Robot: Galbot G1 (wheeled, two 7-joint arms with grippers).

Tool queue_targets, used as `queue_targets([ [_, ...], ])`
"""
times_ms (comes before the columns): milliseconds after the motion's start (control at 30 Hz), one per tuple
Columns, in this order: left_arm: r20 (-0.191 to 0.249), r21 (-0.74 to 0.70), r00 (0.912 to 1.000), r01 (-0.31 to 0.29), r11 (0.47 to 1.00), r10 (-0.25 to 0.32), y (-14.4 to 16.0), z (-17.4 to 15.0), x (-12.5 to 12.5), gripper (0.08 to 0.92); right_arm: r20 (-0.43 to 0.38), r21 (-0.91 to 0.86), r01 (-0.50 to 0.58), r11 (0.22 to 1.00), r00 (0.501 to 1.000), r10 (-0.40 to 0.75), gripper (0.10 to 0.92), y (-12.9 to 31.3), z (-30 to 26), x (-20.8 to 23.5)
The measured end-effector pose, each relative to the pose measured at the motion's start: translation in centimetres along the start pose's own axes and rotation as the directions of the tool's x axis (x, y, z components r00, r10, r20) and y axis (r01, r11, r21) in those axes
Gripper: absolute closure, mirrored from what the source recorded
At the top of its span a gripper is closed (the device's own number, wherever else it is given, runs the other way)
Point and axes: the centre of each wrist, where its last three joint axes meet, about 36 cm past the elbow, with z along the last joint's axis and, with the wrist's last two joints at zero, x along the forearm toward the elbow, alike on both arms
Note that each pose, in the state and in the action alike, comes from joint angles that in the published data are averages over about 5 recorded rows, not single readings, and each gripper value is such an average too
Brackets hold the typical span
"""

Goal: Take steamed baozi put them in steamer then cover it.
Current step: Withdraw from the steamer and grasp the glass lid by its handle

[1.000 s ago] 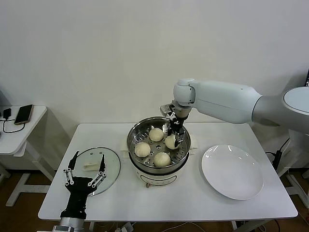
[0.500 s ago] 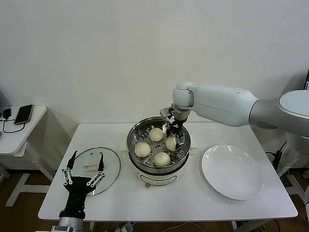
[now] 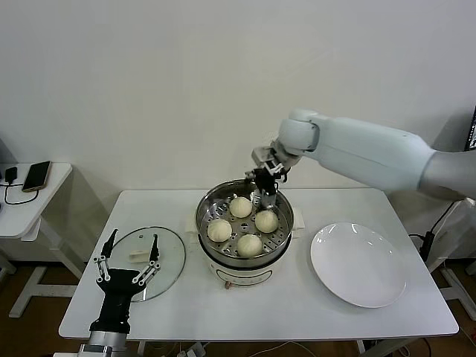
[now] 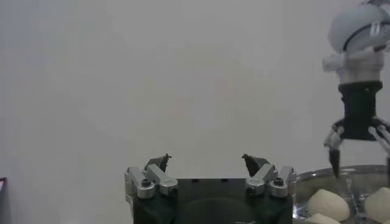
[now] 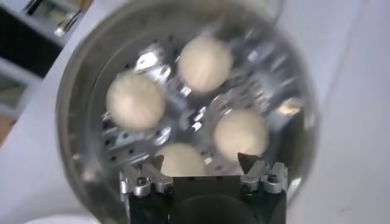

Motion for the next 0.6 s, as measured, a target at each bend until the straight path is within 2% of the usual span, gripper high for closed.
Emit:
queue_targets([
  [100, 0.002, -0.019, 1.0000, 0.005, 1.000, -0.005, 0.1, 0.1, -0.2, 0.177, 0.083, -0.038, -0.220, 0.975, 0.971, 0.223, 0.200, 1.3, 1.4, 1.0],
  [200, 0.002, -0.043, 0.9999, 0.010, 0.999, -0.010, 0.2, 0.1, -0.5, 0.177, 0.145, -0.116, -0.438, 0.891, 0.880, 0.452, 0.200, 3.0, 3.2, 1.5],
  [300, -0.001, -0.074, 0.9999, 0.016, 0.997, -0.016, 0.3, 0.1, -0.7, 0.177, 0.174, -0.220, -0.616, 0.757, 0.738, 0.652, 0.200, 5.1, 5.0, 1.5],
  [400, -0.004, -0.110, 0.9997, 0.023, 0.994, -0.023, 0.4, 0.3, -1.0, 0.177, 0.156, -0.336, -0.737, 0.586, 0.571, 0.806, 0.200, 7.4, 7.0, 1.3],
  [533, -0.003, -0.159, 0.9995, 0.030, 0.987, -0.031, 0.7, 0.6, -1.5, 0.177, 0.072, -0.470, -0.809, 0.353, 0.363, 0.929, 0.200, 11.2, 9.4, 0.7],
  [600, 0.000, -0.183, 0.9994, 0.034, 0.983, -0.034, 0.9, 0.8, -1.8, 0.177, 0.019, -0.517, -0.818, 0.252, 0.283, 0.959, 0.200, 13.2, 10.5, 0.2],
])
